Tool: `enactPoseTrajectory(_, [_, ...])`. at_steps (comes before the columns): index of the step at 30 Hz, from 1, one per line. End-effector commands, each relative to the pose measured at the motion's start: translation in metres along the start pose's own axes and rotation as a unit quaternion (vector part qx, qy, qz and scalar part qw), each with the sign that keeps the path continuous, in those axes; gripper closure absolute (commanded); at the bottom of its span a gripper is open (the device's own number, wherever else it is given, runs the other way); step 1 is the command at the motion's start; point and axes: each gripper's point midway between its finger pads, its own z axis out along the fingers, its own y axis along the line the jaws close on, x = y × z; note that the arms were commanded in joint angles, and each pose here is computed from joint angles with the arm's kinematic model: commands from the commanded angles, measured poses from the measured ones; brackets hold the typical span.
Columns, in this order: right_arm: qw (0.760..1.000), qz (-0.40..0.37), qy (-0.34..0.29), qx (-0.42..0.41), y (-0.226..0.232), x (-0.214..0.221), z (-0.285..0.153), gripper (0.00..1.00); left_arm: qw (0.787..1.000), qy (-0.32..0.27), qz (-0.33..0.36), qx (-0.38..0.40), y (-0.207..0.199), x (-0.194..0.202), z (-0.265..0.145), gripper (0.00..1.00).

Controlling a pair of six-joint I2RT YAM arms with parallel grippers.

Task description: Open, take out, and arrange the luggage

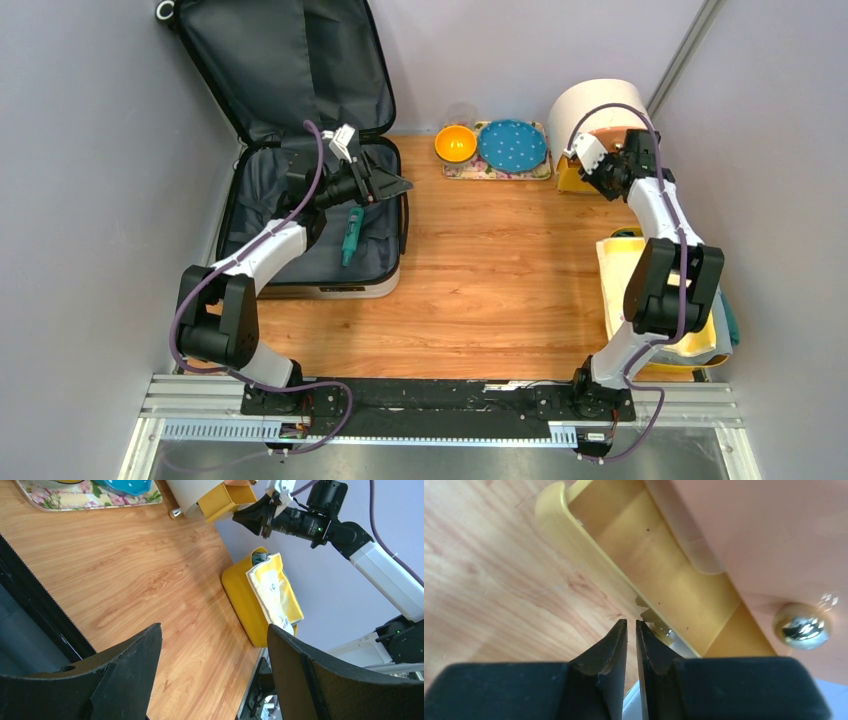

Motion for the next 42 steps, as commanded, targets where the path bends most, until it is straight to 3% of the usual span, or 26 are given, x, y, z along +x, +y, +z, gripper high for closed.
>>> enactPoseTrajectory(1, [0.992, 0.022, -0.03, 0.117, -0.058, -0.034, -0.002, 0.8, 1.0, -0.007, 0.029, 0.008, -0.007, -0.008, -0.001, 0.15])
enactPoseTrajectory(6, [0.982, 0.049, -0.036, 0.181, -0.081, -0.043, 0.012, 0.73, 1.0, -0.004, 0.027, 0.006, -0.004, -0.008, 0.001, 0.16])
enactPoseTrajectory(11, [0.977, 0.096, -0.043, 0.185, -0.086, -0.047, 0.02, 0.6, 1.0, -0.003, 0.031, 0.003, -0.004, -0.01, 0.0, 0.15])
enactPoseTrajectory(17, [0.971, 0.162, -0.084, 0.154, -0.074, -0.065, -0.03, 0.55, 0.999, 0.0, 0.044, 0.007, -0.009, -0.006, -0.006, 0.15])
enactPoseTrajectory(20, [0.953, 0.245, -0.123, 0.13, -0.069, -0.072, -0.061, 0.45, 0.999, 0.001, 0.045, 0.007, -0.008, -0.001, -0.008, 0.15])
enactPoseTrajectory(24, [0.913, 0.356, -0.15, 0.133, -0.084, -0.071, -0.086, 0.4, 0.999, -0.001, 0.043, 0.009, -0.008, -0.001, -0.009, 0.15])
enactPoseTrajectory(28, [0.867, 0.46, -0.142, 0.126, -0.1, -0.057, -0.079, 0.36, 0.999, 0.002, 0.041, 0.012, -0.008, -0.002, -0.007, 0.15])
enactPoseTrajectory(31, [0.848, 0.498, -0.133, 0.127, -0.114, -0.05, -0.072, 0.36, 0.999, 0.0, 0.041, 0.013, -0.009, -0.005, -0.006, 0.15])
enactPoseTrajectory(42, [0.828, 0.541, -0.12, 0.085, -0.109, -0.045, -0.041, 0.37, 0.999, -0.002, 0.036, -0.006, 0.0, 0.0, -0.012, 0.15])
